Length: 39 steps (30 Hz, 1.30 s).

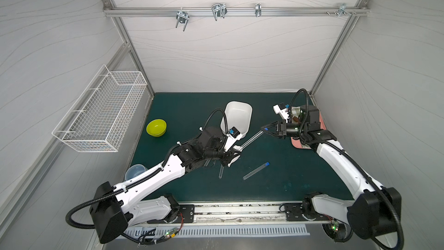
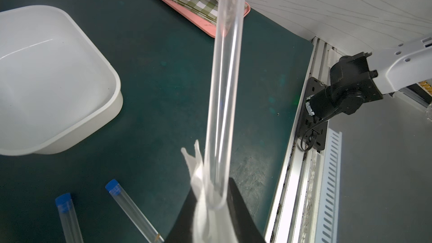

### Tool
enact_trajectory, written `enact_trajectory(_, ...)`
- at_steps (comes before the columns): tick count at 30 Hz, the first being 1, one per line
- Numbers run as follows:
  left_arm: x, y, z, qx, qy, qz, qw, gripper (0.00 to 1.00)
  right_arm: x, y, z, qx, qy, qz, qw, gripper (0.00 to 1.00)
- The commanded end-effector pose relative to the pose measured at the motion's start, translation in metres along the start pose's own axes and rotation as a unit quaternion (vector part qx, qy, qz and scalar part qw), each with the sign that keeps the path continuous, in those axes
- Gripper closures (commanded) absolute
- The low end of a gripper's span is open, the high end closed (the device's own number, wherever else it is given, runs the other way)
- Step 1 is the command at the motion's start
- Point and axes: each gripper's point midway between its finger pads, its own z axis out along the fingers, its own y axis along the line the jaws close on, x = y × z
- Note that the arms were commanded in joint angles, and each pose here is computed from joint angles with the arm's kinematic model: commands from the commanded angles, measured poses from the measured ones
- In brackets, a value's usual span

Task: Wipe the exteriors of test tubes
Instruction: Wipe the dirt from the test tube, then place the test tube in the storage box.

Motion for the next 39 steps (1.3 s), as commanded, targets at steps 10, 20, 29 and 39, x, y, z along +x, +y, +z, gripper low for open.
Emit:
enact_trajectory(10, 0.007, 0.003, -0.015, -0.020, -0.003, -0.005, 1.000, 0.79, -0.009, -0.002, -0.005, -0.008, 0.001, -0.011, 1.000, 1.00)
enact_trajectory(20, 0.013, 0.005, -0.021, -0.031, -0.007, -0.009, 0.999, 0.79, -0.017, -0.007, -0.003, -0.007, 0.003, -0.014, 1.000, 1.00)
enact_trajectory(29, 0.016, 0.006, -0.024, -0.035, -0.010, -0.012, 0.999, 0.78, -0.043, -0.034, 0.011, 0.008, 0.011, -0.009, 1.000, 1.00)
enact_trajectory(39, 0.016, 0.003, -0.022, -0.024, -0.015, -0.020, 0.999, 0.78, -0.087, -0.101, 0.049, 0.026, 0.058, 0.016, 0.998, 1.00)
